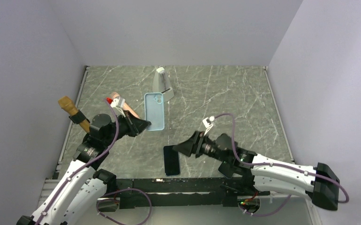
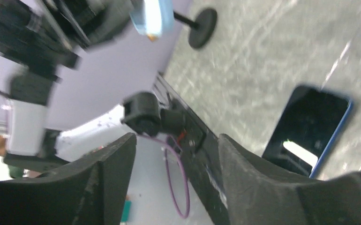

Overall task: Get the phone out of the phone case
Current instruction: Place the phone case at the center of the board.

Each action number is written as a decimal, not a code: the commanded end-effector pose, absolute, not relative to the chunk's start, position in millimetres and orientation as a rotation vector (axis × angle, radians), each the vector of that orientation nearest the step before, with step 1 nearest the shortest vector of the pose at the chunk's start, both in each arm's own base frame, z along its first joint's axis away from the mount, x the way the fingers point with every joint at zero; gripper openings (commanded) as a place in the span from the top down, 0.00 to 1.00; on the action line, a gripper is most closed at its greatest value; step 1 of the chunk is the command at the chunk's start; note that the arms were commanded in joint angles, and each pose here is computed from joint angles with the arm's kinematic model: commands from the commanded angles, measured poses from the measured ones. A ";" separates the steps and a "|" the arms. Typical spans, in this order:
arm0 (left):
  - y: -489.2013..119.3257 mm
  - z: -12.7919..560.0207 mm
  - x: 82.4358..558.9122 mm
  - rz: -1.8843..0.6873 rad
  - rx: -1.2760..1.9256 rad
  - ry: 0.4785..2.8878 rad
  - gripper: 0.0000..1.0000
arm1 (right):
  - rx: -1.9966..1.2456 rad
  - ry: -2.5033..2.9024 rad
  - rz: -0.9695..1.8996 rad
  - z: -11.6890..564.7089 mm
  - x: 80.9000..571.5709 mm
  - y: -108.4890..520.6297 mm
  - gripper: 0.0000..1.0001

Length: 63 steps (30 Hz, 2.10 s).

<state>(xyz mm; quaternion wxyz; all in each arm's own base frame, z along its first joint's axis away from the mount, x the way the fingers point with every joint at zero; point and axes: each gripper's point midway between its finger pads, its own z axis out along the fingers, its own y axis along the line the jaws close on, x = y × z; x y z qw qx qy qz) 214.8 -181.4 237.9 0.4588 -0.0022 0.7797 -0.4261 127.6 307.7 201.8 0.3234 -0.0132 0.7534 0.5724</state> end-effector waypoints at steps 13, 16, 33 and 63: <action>-215.7 246.1 195.0 -1.395 0.068 1.842 1.00 | -0.339 1.743 1.721 274.7 166.6 317.7 0.36; -216.8 244.1 193.5 -1.400 0.078 1.857 1.00 | -0.327 1.760 1.749 269.4 176.0 328.4 0.41; -187.2 192.5 203.6 -1.073 -0.064 2.160 0.01 | -0.174 1.966 1.651 207.0 215.0 330.5 1.00; -152.3 217.5 196.6 -0.871 -0.037 2.036 0.01 | -0.039 2.477 1.167 39.4 274.4 323.9 0.92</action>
